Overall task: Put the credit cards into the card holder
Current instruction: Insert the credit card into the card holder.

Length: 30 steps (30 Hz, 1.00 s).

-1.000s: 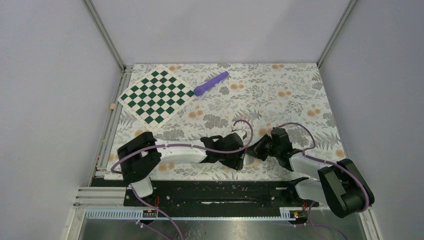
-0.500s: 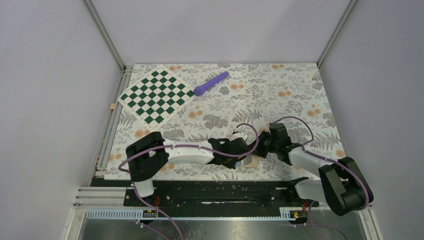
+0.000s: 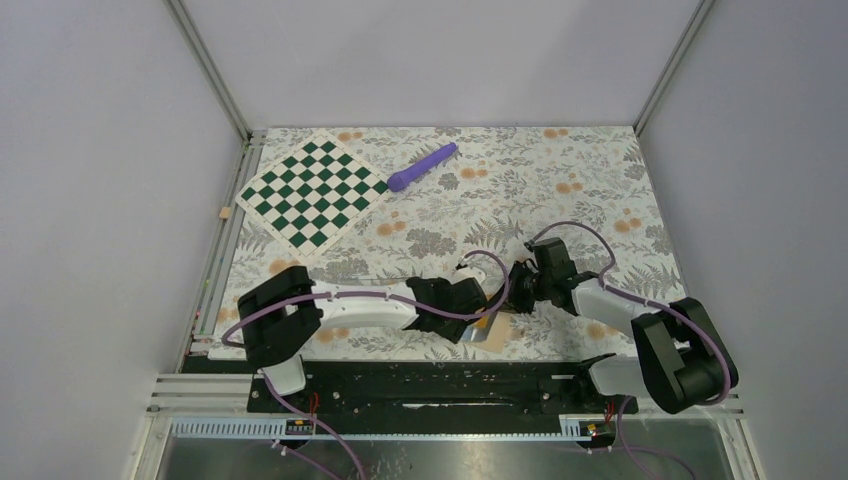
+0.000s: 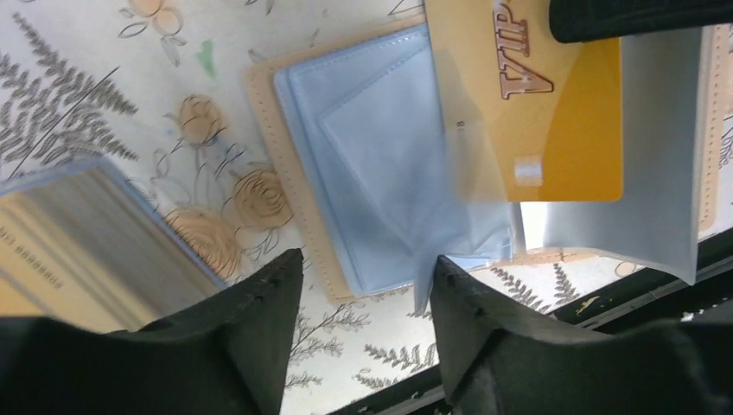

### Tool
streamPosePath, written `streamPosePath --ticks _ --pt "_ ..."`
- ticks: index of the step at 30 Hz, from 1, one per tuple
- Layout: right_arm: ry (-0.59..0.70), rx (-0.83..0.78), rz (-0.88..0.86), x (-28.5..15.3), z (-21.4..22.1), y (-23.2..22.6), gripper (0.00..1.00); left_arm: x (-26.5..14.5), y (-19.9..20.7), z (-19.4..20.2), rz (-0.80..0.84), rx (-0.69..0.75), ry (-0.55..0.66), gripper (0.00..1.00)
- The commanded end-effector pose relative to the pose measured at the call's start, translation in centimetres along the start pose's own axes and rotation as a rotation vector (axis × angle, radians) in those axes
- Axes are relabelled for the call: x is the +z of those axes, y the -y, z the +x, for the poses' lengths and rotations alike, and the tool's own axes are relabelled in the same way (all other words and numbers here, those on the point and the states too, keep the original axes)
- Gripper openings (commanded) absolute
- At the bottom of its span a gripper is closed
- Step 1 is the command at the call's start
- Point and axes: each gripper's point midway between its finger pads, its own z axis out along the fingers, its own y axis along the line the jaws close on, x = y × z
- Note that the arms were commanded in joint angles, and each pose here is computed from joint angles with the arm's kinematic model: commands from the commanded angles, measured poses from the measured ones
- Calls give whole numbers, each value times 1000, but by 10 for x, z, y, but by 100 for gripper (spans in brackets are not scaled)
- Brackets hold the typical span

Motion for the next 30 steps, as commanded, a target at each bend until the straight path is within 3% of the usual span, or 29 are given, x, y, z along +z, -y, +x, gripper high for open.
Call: streamPosePath --ticks 1,7,13,22,26,30 --pt "-58 -15 -58 6 7 -6 0 -28 -15 -15 -43 26 75 59" --pt "-68 1 -75 8 11 -4 0 -42 -4 -32 112 -53 90 61" --pt "-48 -44 -34 -4 11 -3 0 -49 1 -52 309 -245 135 61" --pt "-28 -78 26 -15 9 1 0 -4 10 -21 292 -305 -52 62" --pt "-5 -120 -24 -19 7 -7 0 10 17 -9 311 -325 -95 55" --pt "19 -153 -36 -23 4 -11 0 19 11 2 270 -339 -126 40"
